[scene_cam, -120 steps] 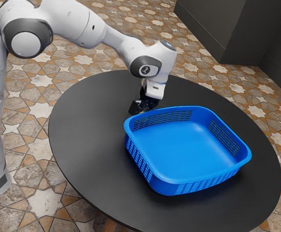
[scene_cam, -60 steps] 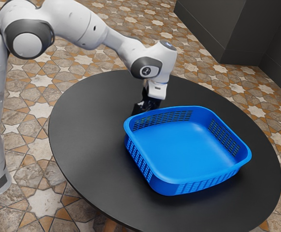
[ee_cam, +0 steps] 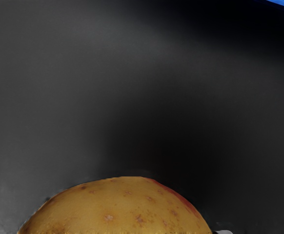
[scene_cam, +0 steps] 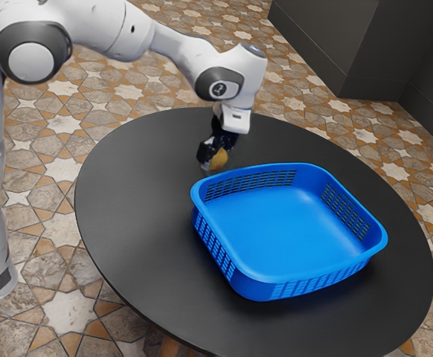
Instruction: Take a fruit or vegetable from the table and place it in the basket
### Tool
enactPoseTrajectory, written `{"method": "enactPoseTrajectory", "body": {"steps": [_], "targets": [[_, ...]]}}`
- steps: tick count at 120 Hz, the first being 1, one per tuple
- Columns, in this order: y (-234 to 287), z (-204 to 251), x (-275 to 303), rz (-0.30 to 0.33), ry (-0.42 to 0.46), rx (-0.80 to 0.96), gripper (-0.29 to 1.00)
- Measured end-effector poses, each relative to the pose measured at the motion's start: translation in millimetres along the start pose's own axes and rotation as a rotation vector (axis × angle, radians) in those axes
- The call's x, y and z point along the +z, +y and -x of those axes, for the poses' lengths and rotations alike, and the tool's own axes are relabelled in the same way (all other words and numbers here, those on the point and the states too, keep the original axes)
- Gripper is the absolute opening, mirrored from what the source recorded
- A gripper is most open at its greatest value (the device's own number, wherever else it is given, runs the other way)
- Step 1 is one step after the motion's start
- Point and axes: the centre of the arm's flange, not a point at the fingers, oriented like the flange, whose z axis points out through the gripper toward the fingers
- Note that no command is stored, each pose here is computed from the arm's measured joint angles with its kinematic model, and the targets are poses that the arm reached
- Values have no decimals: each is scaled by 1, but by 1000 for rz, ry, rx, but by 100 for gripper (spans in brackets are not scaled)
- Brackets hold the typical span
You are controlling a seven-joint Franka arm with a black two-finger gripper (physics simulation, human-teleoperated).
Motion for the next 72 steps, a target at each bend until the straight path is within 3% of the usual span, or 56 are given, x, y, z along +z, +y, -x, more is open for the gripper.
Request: {"method": "enactPoseTrajectory", "body": {"steps": [30,72], "targets": [[-15,10,-77,-106,25,-35,36],[79,-118,-102,-119,55,193,36]]}}
